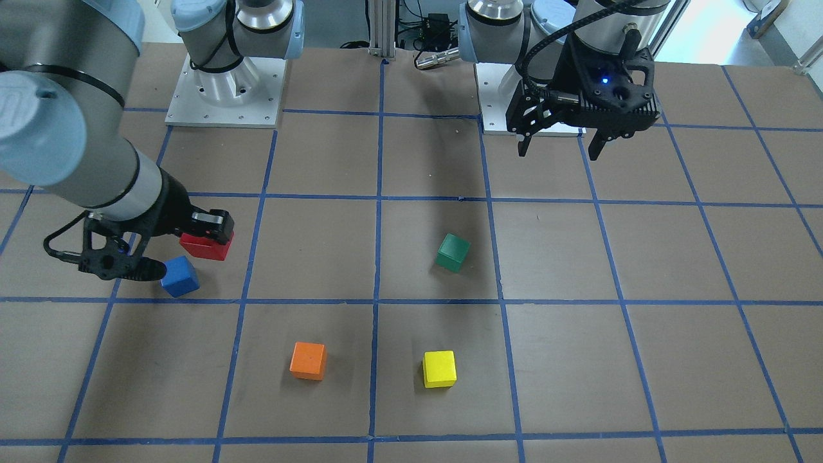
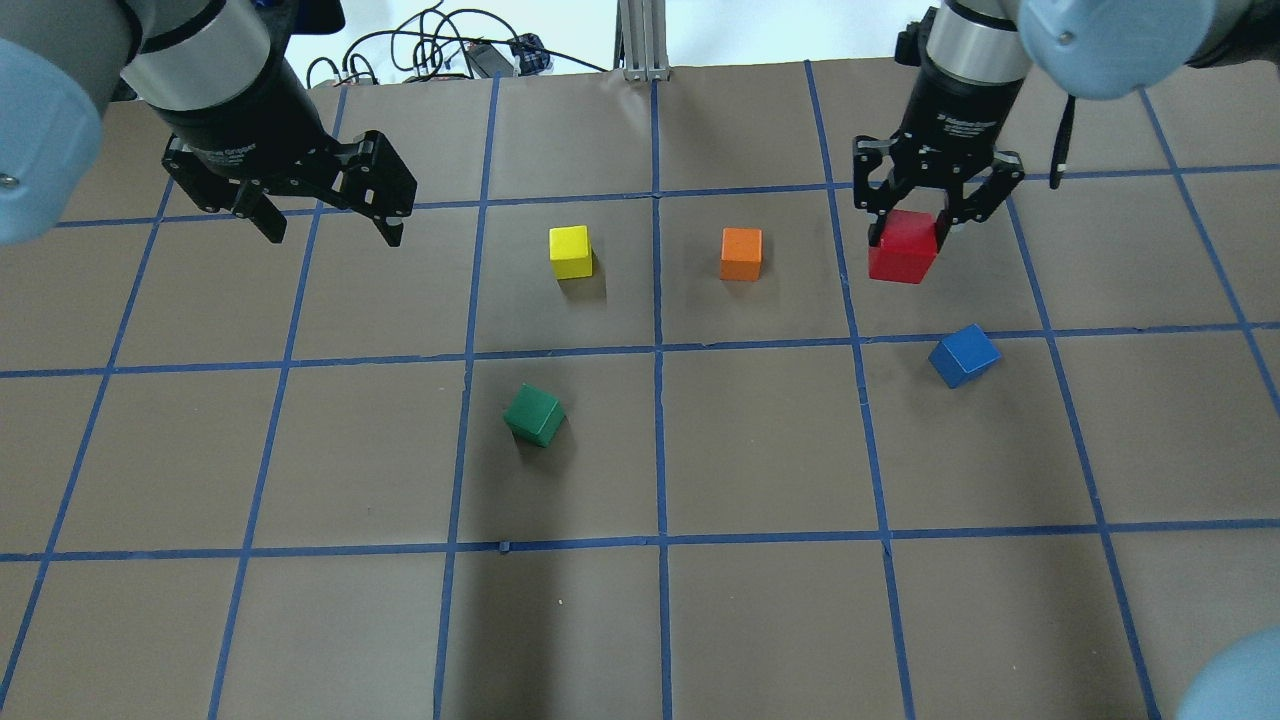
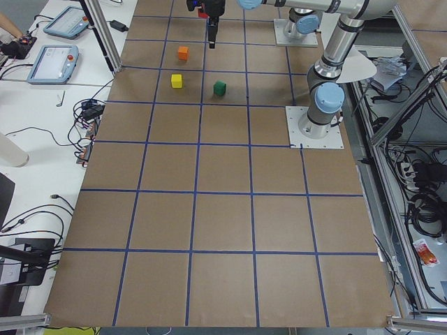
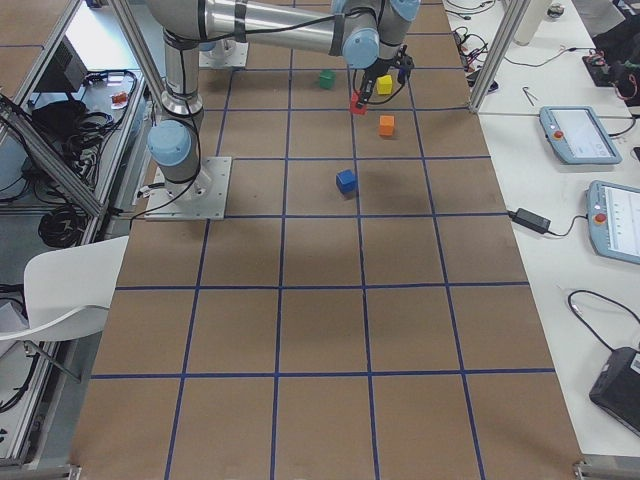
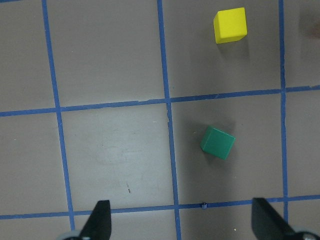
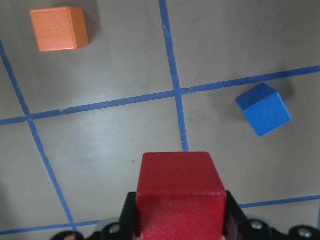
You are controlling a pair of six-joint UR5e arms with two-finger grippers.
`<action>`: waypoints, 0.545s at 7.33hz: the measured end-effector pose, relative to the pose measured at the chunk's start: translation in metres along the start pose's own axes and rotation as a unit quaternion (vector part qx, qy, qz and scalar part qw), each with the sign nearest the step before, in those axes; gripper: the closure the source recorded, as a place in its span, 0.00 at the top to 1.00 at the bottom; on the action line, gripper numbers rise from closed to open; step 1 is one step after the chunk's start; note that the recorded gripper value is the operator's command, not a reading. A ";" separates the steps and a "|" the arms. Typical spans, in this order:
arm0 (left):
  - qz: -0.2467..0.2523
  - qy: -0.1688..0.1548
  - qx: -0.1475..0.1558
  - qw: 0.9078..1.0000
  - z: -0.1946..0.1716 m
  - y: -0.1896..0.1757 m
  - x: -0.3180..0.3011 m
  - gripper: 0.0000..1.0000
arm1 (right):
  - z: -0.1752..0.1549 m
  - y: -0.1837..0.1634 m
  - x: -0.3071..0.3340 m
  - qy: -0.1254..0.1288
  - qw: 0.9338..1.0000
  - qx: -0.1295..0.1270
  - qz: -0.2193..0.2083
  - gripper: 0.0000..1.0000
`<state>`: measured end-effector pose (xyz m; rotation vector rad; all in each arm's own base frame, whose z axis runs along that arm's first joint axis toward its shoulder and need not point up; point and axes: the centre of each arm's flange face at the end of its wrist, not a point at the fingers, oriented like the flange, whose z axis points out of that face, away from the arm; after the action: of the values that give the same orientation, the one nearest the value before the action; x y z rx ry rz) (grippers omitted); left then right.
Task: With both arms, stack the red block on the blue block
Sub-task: 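Lift the red cube with the right gripper and carry it over the blue cube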
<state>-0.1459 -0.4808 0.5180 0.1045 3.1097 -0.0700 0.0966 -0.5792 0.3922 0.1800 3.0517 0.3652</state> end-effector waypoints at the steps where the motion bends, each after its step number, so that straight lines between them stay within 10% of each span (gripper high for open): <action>1: 0.001 0.001 0.000 1.000 0.000 0.000 0.000 1.00 | 0.007 -0.002 0.034 -0.003 1.000 -0.001 -0.028 0.00; 4: 0.002 0.003 0.000 1.000 0.002 0.000 0.001 1.00 | 0.023 -0.008 0.088 -0.002 0.997 0.024 -0.079 0.00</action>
<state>-0.1465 -0.4811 0.5165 0.1118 3.1148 -0.0686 0.0099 -0.5706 0.3635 -0.0575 3.0446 0.2814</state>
